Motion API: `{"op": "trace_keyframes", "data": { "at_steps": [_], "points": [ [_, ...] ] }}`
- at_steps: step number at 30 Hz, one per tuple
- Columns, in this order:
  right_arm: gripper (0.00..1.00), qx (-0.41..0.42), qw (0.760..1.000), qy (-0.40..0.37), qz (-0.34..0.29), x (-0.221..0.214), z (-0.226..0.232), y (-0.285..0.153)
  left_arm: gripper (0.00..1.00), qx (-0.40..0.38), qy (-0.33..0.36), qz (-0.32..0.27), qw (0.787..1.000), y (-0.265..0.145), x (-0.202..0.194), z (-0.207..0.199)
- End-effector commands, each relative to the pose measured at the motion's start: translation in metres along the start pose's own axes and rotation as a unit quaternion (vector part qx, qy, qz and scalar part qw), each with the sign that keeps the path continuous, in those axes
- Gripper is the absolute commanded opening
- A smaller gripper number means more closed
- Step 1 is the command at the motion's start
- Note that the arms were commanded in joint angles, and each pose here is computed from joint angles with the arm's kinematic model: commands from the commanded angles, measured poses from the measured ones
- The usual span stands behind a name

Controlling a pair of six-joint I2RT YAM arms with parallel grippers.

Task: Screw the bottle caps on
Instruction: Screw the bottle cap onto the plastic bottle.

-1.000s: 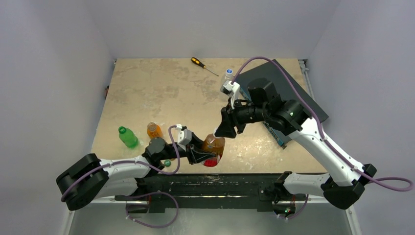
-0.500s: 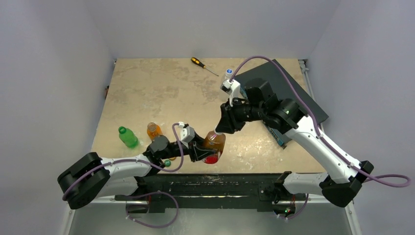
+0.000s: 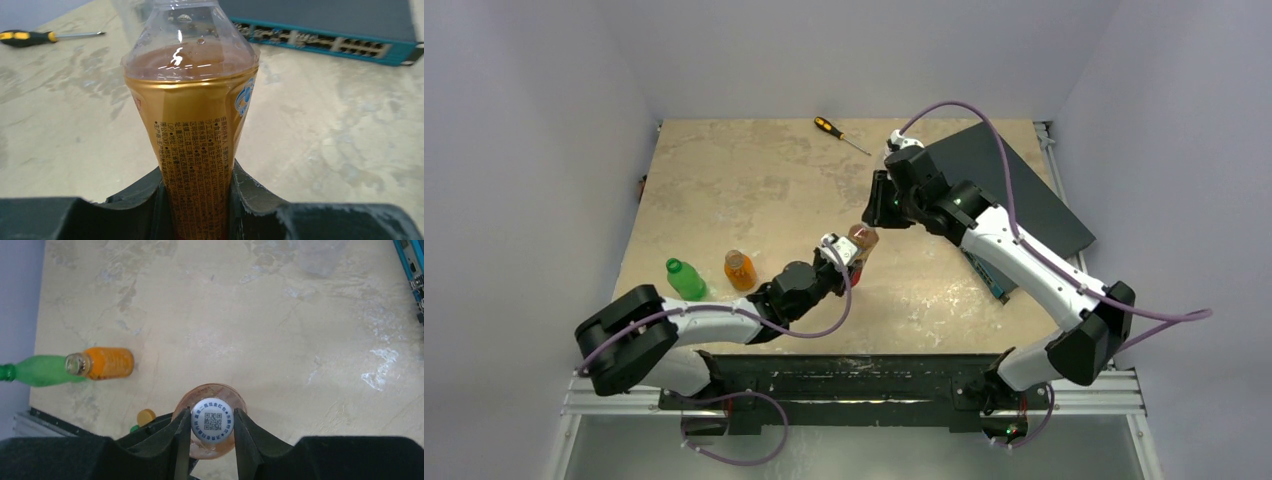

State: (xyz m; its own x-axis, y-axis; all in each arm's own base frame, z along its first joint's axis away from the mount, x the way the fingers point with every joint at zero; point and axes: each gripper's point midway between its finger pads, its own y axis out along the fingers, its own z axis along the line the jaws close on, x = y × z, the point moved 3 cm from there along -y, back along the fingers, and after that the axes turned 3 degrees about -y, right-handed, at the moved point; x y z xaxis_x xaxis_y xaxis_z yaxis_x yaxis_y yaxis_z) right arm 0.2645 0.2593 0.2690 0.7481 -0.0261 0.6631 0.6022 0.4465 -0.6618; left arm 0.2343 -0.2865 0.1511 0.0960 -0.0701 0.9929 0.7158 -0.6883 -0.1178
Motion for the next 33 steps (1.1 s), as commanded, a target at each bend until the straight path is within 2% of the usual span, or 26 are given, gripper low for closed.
{"op": "trace_keyframes", "data": {
  "at_steps": [1, 3, 5, 7, 8, 9, 10, 11, 13, 14, 18, 22, 27, 33],
  "points": [
    [0.01, -0.019, 0.996, 0.064, 0.065, -0.031, 0.013, 0.026, 0.0, 0.109, 0.022, -0.17, 0.979, 0.02, 0.104, 0.009],
    [0.04, -0.021, 0.996, 0.071, 0.058, -0.026, 0.016, 0.028, 0.0, 0.116, 0.022, -0.163, 0.98, 0.023, 0.101, 0.008],
    [0.12, -0.013, 0.996, 0.074, 0.047, -0.019, 0.02, 0.025, 0.0, 0.11, 0.018, -0.156, 0.981, 0.023, 0.096, 0.006],
    [0.26, 0.01, 0.996, 0.079, 0.04, -0.012, 0.028, 0.016, 0.0, 0.093, 0.016, -0.142, 0.985, 0.02, 0.087, 0.002],
    [0.36, 0.013, 0.997, 0.077, 0.022, -0.005, 0.028, 0.01, 0.0, 0.077, 0.014, -0.137, 0.987, 0.018, 0.082, -0.001],
    [0.06, 0.015, 0.997, 0.074, 0.007, 0.003, 0.028, 0.003, 0.0, 0.057, 0.014, -0.13, 0.99, 0.017, 0.078, -0.005],
    [0.51, 0.02, 0.997, 0.07, -0.007, 0.01, 0.028, -0.005, 0.0, 0.035, 0.014, -0.116, 0.993, 0.016, 0.071, -0.009],
    [0.64, 0.025, 0.997, 0.067, -0.02, 0.018, 0.027, -0.014, 0.0, 0.014, 0.01, -0.102, 0.995, 0.015, 0.065, -0.013],
    [0.83, 0.034, 0.997, 0.059, -0.045, 0.032, 0.024, -0.03, 0.0, -0.032, -0.019, -0.082, 0.996, 0.011, 0.052, -0.02],
    [0.96, 0.039, 0.996, 0.053, -0.059, 0.038, 0.023, -0.039, 0.0, -0.051, -0.033, -0.076, 0.995, 0.008, 0.048, -0.021],
    [0.99, 0.059, 0.993, 0.011, -0.099, 0.048, 0.016, -0.069, 0.0, -0.138, -0.074, -0.054, 0.986, -0.004, 0.038, -0.033],
    [0.99, 0.101, 0.985, -0.057, -0.129, 0.047, 0.008, -0.091, 0.0, -0.217, -0.11, -0.053, 0.968, -0.02, 0.041, -0.044],
    [0.97, 0.193, 0.966, -0.129, -0.118, 0.024, 0.012, -0.106, 0.0, -0.318, -0.161, -0.07, 0.932, -0.047, 0.053, -0.059],
    [0.84, 0.297, 0.933, -0.171, -0.114, 0.001, 0.03, -0.122, 0.0, -0.408, -0.22, -0.106, 0.88, -0.085, 0.063, -0.067]
  ]
}}
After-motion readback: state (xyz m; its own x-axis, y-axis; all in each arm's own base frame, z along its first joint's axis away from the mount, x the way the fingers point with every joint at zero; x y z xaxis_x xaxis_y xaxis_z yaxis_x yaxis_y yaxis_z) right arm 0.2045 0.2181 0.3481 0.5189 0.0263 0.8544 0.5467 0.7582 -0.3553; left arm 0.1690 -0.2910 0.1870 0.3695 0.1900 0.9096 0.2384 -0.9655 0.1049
